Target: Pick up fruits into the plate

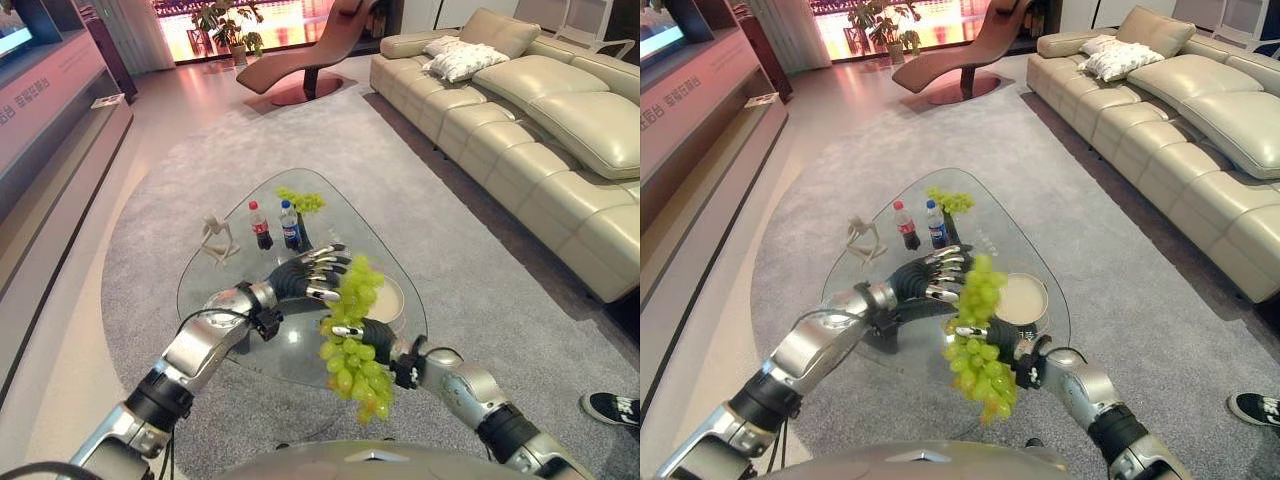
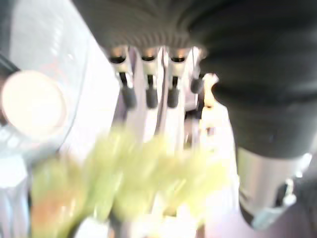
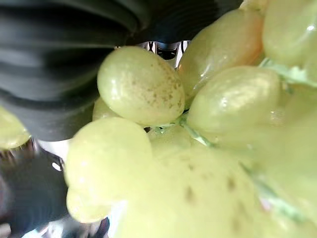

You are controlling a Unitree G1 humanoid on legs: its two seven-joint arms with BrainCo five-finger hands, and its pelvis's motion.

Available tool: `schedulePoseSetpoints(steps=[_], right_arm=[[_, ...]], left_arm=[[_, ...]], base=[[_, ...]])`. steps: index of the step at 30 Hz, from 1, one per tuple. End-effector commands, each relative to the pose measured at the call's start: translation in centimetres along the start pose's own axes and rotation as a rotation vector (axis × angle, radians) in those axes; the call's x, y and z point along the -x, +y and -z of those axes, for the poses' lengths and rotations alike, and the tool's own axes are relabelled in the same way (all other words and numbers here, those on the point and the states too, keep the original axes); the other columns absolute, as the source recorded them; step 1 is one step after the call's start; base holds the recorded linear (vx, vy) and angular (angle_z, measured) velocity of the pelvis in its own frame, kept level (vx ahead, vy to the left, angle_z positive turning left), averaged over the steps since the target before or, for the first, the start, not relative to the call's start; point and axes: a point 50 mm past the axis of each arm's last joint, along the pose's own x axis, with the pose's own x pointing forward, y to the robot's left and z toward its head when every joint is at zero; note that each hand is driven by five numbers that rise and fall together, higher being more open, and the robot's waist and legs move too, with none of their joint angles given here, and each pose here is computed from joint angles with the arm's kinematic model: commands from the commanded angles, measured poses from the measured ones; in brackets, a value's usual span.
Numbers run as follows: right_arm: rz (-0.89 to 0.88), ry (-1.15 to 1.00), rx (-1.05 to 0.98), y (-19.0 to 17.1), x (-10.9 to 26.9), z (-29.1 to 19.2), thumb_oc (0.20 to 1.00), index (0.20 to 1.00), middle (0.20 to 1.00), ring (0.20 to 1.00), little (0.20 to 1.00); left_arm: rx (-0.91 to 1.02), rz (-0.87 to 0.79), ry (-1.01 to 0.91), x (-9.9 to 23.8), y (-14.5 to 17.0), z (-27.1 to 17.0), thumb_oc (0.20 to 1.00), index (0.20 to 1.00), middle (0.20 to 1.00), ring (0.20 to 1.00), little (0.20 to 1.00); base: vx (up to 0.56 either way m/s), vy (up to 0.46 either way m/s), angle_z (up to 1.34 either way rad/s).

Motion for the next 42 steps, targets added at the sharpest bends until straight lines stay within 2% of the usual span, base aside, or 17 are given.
schedulePoseSetpoints(steps=[1, 6, 8, 14, 17, 24, 31, 36, 42], right_arm=[[0.107, -0.124, 0.172, -2.0, 1.1, -3.8, 0.200, 0.200, 0.200, 0.200, 0.200], [0.362, -0.140, 0.304, -5.9, 4.2, -5.7, 0.200, 0.200, 0.200, 0.200, 0.200], [0.482, -0.174, 0.369, -7.5, 5.3, -7.6, 0.200, 0.200, 0.200, 0.200, 0.200], [0.729, -0.210, 0.545, -10.4, 6.7, -13.8, 0.200, 0.200, 0.200, 0.200, 0.200], [0.853, -0.205, 0.630, -11.6, 8.2, -17.3, 0.200, 0.200, 0.200, 0.200, 0.200], [1.071, -0.194, 0.757, -12.5, 11.5, -22.1, 0.200, 0.200, 0.200, 0.200, 0.200], [1.239, -0.195, 0.797, -12.4, 13.4, -25.6, 0.200, 0.200, 0.200, 0.200, 0.200], [1.304, -0.177, 0.807, -12.3, 14.2, -26.7, 0.200, 0.200, 0.200, 0.200, 0.200], [1.382, -0.135, 0.845, -12.1, 14.8, -28.2, 0.200, 0.200, 0.200, 0.200, 0.200]], left_arm=[[0.028, -0.167, -0.009, 1.2, 3.6, 0.4, 1.000, 1.000, 1.000, 1.000, 1.000], [0.054, -0.393, 0.266, 4.7, 6.1, 7.1, 1.000, 1.000, 1.000, 1.000, 1.000], [0.151, -0.510, 0.434, 7.2, 6.8, 11.7, 1.000, 1.000, 1.000, 1.000, 1.000], [0.198, -0.647, 0.938, 13.3, 4.5, 20.1, 1.000, 1.000, 1.000, 1.000, 1.000], [0.261, -0.691, 1.090, 15.4, 3.2, 21.7, 1.000, 1.000, 1.000, 1.000, 1.000], [0.200, -0.646, 0.923, 10.9, 3.5, 20.1, 1.000, 1.000, 1.000, 1.000, 1.000], [0.074, -0.595, 0.701, 5.8, 5.6, 16.0, 1.000, 1.000, 1.000, 1.000, 1.000], [0.020, -0.544, 0.661, 4.5, 5.4, 15.0, 1.000, 1.000, 1.000, 1.000, 1.000], [0.050, -0.531, 0.654, 4.4, 4.7, 15.4, 1.000, 1.000, 1.000, 1.000, 1.000]], base=[[-0.10, -0.066, 0.09], [-0.21, -0.104, 0.14], [-0.26, -0.133, 0.17], [-0.16, -0.113, 0.12], [-0.09, -0.063, 0.09], [-0.10, -0.003, 0.15], [-0.08, 0.013, 0.15], [-0.04, 0.060, 0.02], [-0.01, 0.084, 0.01]])
